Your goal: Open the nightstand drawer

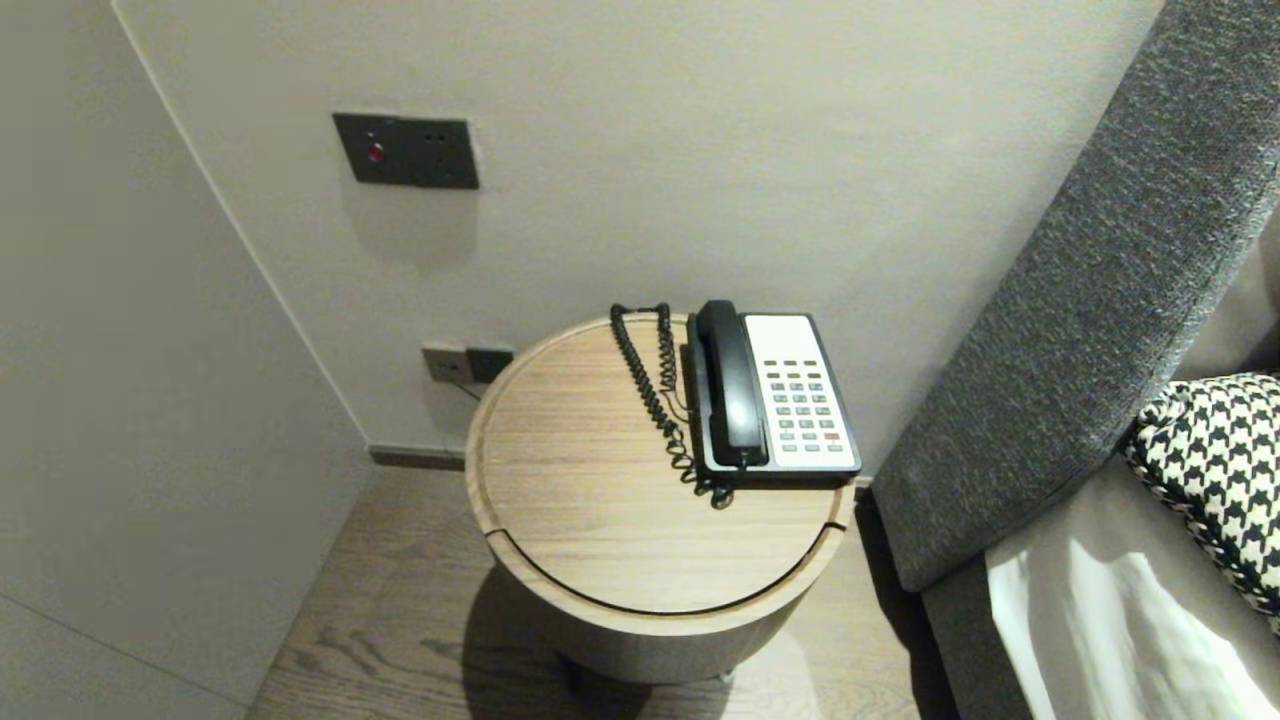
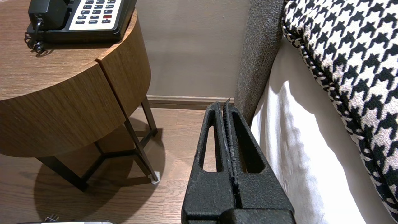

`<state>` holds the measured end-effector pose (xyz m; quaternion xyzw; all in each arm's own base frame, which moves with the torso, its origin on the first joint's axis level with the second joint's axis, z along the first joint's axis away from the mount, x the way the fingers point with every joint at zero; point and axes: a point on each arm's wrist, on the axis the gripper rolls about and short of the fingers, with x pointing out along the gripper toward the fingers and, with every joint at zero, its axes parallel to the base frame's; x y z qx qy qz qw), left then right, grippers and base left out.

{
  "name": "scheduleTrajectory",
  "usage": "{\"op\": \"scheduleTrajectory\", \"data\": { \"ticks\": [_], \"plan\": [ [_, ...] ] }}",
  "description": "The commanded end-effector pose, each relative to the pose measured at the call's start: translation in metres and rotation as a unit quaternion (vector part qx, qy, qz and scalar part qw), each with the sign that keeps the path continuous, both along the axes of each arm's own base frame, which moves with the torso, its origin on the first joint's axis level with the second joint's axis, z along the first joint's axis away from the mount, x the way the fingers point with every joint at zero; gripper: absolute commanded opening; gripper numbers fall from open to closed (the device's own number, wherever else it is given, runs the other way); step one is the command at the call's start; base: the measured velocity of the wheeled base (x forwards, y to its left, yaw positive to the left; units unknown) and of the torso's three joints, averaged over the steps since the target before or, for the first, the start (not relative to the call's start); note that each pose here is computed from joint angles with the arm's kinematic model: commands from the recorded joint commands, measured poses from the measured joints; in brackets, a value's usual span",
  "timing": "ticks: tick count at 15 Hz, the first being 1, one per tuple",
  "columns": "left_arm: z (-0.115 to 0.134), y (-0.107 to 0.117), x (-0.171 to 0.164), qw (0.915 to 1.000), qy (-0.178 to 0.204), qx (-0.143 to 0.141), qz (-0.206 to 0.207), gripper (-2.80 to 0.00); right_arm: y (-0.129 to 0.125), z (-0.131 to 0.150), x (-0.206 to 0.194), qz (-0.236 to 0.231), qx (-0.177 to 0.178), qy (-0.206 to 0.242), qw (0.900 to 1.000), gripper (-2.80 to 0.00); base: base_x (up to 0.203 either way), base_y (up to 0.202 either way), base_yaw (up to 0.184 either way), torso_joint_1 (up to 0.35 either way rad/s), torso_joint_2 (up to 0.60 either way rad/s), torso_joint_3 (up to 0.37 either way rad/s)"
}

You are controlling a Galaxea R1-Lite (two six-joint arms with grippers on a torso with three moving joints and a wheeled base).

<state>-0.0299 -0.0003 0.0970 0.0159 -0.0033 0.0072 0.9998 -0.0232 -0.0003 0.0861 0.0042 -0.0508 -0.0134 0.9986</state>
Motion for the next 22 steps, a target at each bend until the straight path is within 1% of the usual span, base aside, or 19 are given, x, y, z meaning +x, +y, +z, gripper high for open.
{"op": "scheduleTrajectory", "data": {
  "ticks": [1,2,4,7,9,11,13,16,17,19,20,22],
  "plan": [
    [0.030,0.000,0.001,0.9994,0.035,-0.004,-0.002,-2.80,0.000,-0.011,0.003,0.000,0.000,0.021,1.000,-2.80,0.000,0.000,0.000,0.000,0.00,0.000],
    [0.043,0.000,0.005,0.9987,0.051,-0.006,-0.003,-2.80,0.000,-0.011,0.003,0.000,0.000,0.021,1.000,-2.80,0.000,0.000,0.000,0.000,0.00,0.000],
    [0.072,0.000,0.017,0.9975,0.070,-0.008,-0.007,-2.80,0.000,-0.011,0.003,0.000,0.000,0.021,1.000,-2.80,0.000,0.000,0.000,0.000,0.00,0.000],
    [0.118,0.000,0.046,0.9951,0.097,-0.011,-0.013,-2.80,0.000,-0.011,0.003,0.000,0.000,0.021,1.000,-2.80,0.000,0.000,0.000,0.000,0.00,0.000],
    [0.140,0.000,0.068,0.9932,0.114,-0.014,-0.014,-2.80,0.000,-0.011,0.003,0.000,0.000,0.021,1.000,-2.80,0.000,0.000,0.000,0.000,0.00,0.000],
    [0.156,0.000,0.086,0.9907,0.134,-0.018,-0.015,-2.80,0.000,-0.011,0.003,0.000,0.000,0.021,1.000,-2.80,0.000,0.000,0.000,0.000,0.00,0.000],
    [0.171,0.000,0.096,0.9865,0.161,-0.022,-0.018,-2.80,0.000,-0.011,0.003,0.000,0.000,0.021,1.000,-2.80,0.000,0.000,0.000,0.000,0.00,0.000],
    [0.189,-0.003,0.105,0.9757,0.215,-0.027,-0.029,-2.80,0.000,-0.011,0.003,0.000,0.000,0.021,1.000,-2.80,0.000,0.000,0.000,0.000,0.00,0.000],
    [0.193,-0.005,0.109,0.9715,0.232,-0.026,-0.040,-2.80,0.000,-0.011,0.003,0.000,0.000,0.021,1.000,-2.80,0.000,0.000,0.000,0.000,0.00,0.000],
    [0.195,-0.010,0.116,0.9668,0.251,-0.017,-0.045,-2.80,0.000,-0.011,0.003,0.000,0.000,0.021,1.000,-2.80,0.000,0.000,0.000,0.000,0.00,0.000],
    [0.195,-0.014,0.122,0.9650,0.258,-0.009,-0.044,-2.80,0.000,-0.011,0.003,0.000,0.000,0.021,1.000,-2.80,0.000,0.000,0.000,0.000,0.00,0.000],
    [0.194,-0.021,0.129,0.9630,0.267,-0.004,-0.035,-2.80,0.000,-0.011,0.003,0.000,0.000,0.021,1.000,-2.80,0.000,0.000,0.000,0.000,0.00,0.000]
  ]
}}
